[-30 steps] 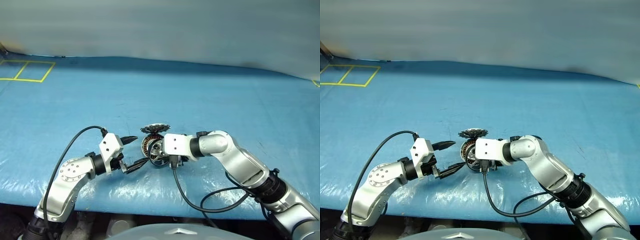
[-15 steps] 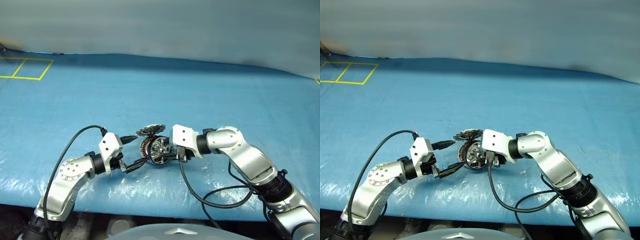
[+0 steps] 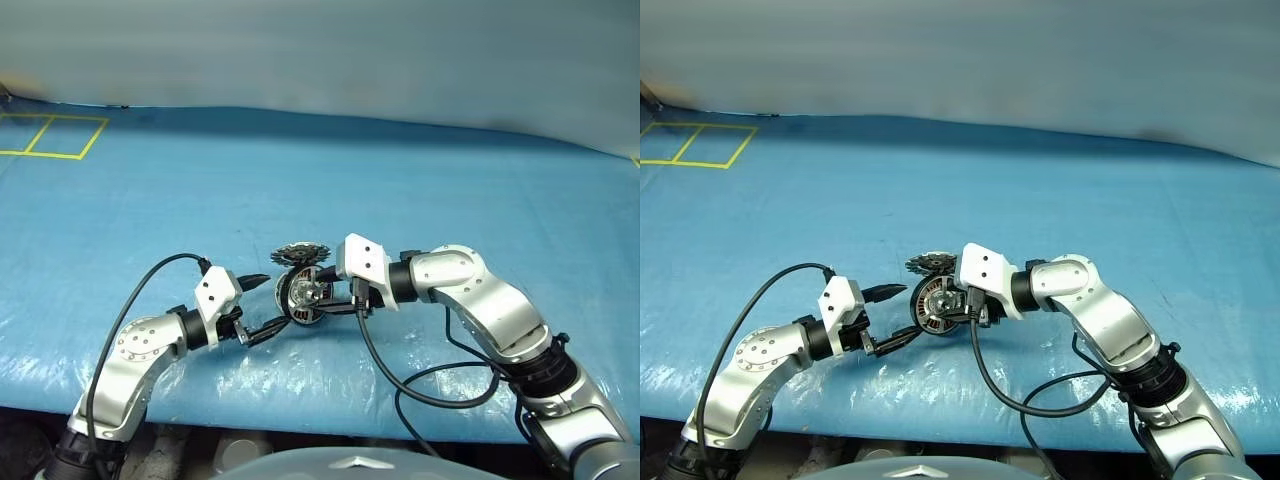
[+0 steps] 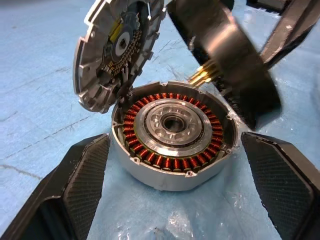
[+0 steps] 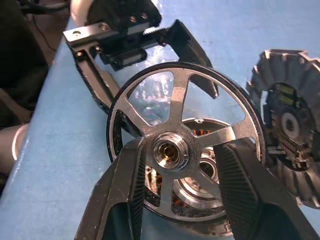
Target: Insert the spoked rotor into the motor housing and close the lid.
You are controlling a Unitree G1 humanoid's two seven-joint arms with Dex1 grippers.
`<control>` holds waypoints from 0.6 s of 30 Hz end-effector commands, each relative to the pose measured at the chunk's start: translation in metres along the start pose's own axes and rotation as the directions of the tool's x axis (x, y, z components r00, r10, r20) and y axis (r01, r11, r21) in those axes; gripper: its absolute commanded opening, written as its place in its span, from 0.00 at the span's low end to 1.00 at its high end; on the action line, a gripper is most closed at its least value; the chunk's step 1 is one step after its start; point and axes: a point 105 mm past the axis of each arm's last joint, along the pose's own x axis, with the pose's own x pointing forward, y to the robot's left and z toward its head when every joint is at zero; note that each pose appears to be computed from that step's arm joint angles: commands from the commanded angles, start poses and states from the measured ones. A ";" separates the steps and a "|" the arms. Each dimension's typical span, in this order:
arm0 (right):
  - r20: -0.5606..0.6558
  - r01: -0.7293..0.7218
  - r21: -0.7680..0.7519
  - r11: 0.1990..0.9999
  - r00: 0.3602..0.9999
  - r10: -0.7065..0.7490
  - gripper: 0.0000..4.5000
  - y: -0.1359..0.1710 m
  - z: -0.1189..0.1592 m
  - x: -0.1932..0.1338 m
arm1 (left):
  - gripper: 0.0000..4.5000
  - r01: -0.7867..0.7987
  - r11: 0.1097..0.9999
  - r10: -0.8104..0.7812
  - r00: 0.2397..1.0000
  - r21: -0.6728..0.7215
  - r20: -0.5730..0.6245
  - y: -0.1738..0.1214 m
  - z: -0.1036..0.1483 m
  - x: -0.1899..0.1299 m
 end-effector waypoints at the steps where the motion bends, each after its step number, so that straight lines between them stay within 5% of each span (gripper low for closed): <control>1: -0.022 0.068 -0.014 0.998 0.997 -0.069 0.39 -0.012 -0.005 -0.001 | 1.00 0.002 1.000 -0.002 1.000 0.020 0.022 -0.001 0.005 0.000; 17: -0.094 0.043 -0.043 0.998 0.994 -0.047 0.39 -0.013 -0.022 0.012 | 1.00 0.008 0.999 -0.009 1.000 0.031 0.020 -0.002 0.001 0.003; 18: -0.098 0.031 -0.057 0.998 0.995 -0.036 0.46 -0.011 -0.023 0.012 | 1.00 0.008 0.999 -0.008 1.000 0.032 0.020 -0.002 0.001 0.004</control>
